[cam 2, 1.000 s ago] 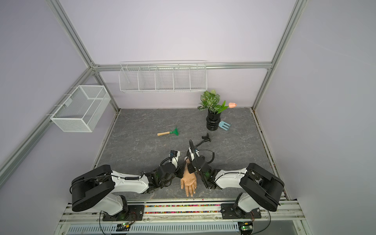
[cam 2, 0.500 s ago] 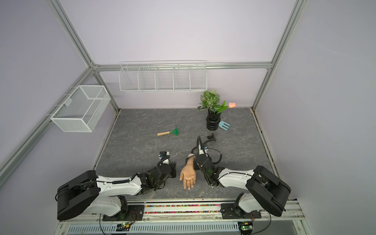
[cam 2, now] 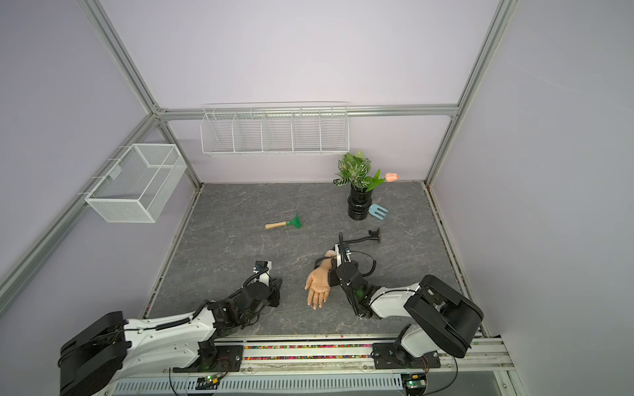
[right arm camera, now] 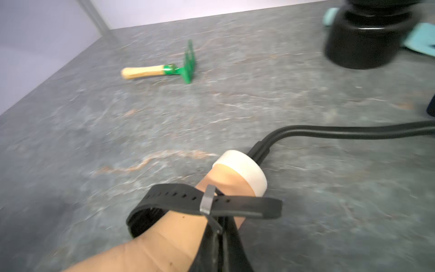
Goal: Take off the watch
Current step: Untie the watch from the hand.
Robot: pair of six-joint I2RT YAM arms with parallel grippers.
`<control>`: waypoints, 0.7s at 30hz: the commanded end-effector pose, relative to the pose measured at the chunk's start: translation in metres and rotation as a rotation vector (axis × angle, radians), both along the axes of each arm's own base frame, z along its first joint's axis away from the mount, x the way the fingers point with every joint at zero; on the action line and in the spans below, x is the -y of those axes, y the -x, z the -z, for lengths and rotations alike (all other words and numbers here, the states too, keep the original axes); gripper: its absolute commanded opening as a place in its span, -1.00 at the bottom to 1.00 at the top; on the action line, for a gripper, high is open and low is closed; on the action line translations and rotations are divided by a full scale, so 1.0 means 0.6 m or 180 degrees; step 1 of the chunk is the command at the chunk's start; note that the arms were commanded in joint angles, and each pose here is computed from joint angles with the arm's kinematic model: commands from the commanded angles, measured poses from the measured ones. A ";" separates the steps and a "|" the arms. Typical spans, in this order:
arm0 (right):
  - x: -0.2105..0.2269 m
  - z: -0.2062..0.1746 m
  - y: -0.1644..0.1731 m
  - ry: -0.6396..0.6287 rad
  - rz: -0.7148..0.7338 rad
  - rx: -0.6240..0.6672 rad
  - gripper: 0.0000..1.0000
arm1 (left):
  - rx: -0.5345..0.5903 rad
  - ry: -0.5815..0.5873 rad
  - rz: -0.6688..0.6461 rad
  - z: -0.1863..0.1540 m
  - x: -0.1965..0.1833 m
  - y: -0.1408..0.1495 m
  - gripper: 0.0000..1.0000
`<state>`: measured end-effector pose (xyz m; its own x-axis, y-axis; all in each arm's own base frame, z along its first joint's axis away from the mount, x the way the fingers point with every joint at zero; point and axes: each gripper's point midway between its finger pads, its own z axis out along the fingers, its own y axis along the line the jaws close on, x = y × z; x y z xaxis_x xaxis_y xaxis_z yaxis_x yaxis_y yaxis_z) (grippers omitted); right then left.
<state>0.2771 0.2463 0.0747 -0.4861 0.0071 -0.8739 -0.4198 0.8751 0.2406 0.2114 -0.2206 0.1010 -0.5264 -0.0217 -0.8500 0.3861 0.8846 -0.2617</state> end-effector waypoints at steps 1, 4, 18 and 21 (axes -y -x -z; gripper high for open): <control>-0.070 -0.048 0.027 -0.0205 -0.0800 0.0317 -0.87 | 0.0826 -0.0199 0.0596 -0.116 0.026 0.004 -0.03; -0.076 -0.045 0.027 -0.0111 -0.0869 0.0320 -0.87 | 0.1359 -0.0483 0.1079 -0.156 0.038 0.023 0.34; -0.078 -0.036 0.021 -0.0099 -0.0807 0.0261 -0.87 | 0.0917 -0.0804 0.1417 -0.075 0.166 -0.028 0.33; -0.075 -0.033 0.021 -0.0078 -0.0773 0.0240 -0.87 | 0.0829 -0.0779 0.1343 -0.049 0.175 -0.038 0.33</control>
